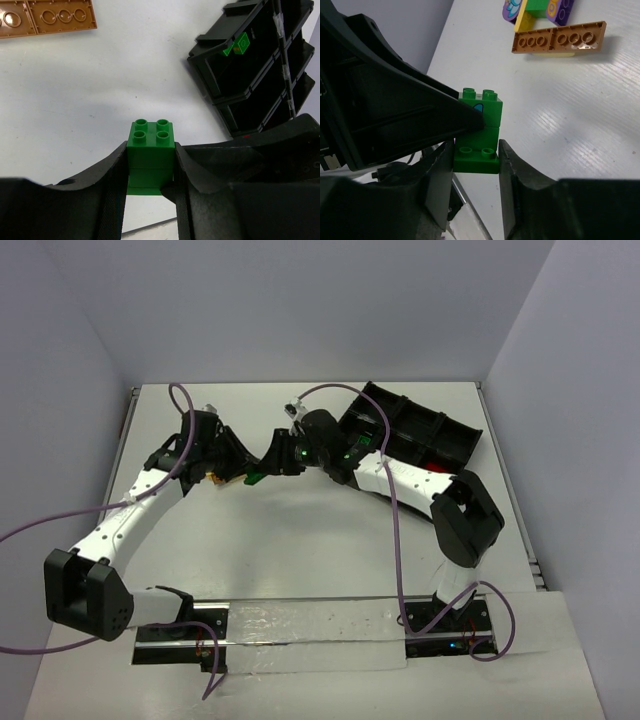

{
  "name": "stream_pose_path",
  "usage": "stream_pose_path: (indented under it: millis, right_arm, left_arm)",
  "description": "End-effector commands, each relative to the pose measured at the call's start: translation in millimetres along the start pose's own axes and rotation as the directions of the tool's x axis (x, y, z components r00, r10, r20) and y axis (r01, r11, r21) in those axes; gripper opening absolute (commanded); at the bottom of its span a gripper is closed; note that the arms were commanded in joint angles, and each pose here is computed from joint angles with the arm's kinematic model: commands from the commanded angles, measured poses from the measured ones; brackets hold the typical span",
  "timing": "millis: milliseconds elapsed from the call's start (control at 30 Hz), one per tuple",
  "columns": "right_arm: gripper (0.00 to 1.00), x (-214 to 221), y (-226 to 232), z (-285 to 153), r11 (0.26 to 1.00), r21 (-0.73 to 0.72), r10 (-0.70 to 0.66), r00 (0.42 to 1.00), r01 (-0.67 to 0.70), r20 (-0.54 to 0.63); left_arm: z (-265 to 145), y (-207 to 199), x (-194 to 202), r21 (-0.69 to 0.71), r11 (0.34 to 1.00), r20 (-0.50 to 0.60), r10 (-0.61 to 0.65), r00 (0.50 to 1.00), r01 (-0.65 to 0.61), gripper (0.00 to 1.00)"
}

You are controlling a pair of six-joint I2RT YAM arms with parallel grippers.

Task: Sort the legos into containers by color

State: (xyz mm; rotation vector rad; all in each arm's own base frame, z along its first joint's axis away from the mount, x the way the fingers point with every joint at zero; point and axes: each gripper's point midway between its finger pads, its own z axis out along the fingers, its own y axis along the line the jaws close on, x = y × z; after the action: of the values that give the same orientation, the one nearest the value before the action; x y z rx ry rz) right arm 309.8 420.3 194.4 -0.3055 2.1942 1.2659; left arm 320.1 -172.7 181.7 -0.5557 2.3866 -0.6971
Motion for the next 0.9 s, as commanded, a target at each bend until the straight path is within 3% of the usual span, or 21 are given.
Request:
stream_pose_path:
  millis: [0,33,67,100,167,867]
  right_arm:
    - [0.26,-16,22,3,0.996,-0.085,-0.015,0.998,0.02,0.058]
    - [0.26,-15,22,3,0.996,-0.087,-0.014,0.998,0.019,0.055]
    - [0.12,-13,23,3,0.996,-0.088,-0.013,0.999,0.017,0.05]
    - [0.05,-12,21,3,0.996,-0.083,-0.011,0.999,0.015,0.049]
    - [0.01,-12,21,1,0.997,-0.081,-0.012,0.999,0.016,0.051]
    - [0.0,28,-44,-41,0.978,0.182,-0.104,0.994,0.098,0.024]
  left_arm:
    - [-12,-9,-5,0.039,0.999,0.025,0.011,1.0,-0.012,0.0]
    - [-12,-9,-5,0.036,0.999,0.024,0.011,1.0,-0.012,0.0]
    - [-12,-9,-5,0.037,0.999,0.023,0.01,1.0,-0.011,0.0]
    - [-12,-8,-4,0.036,0.999,0.023,0.01,1.0,-0.011,0.0]
    - [-12,-7,-6,0.028,1.0,0.031,0.008,0.999,-0.008,0.0]
    - [33,-3,-17,-0.042,0.999,0.012,0.01,1.0,-0.01,0.0]
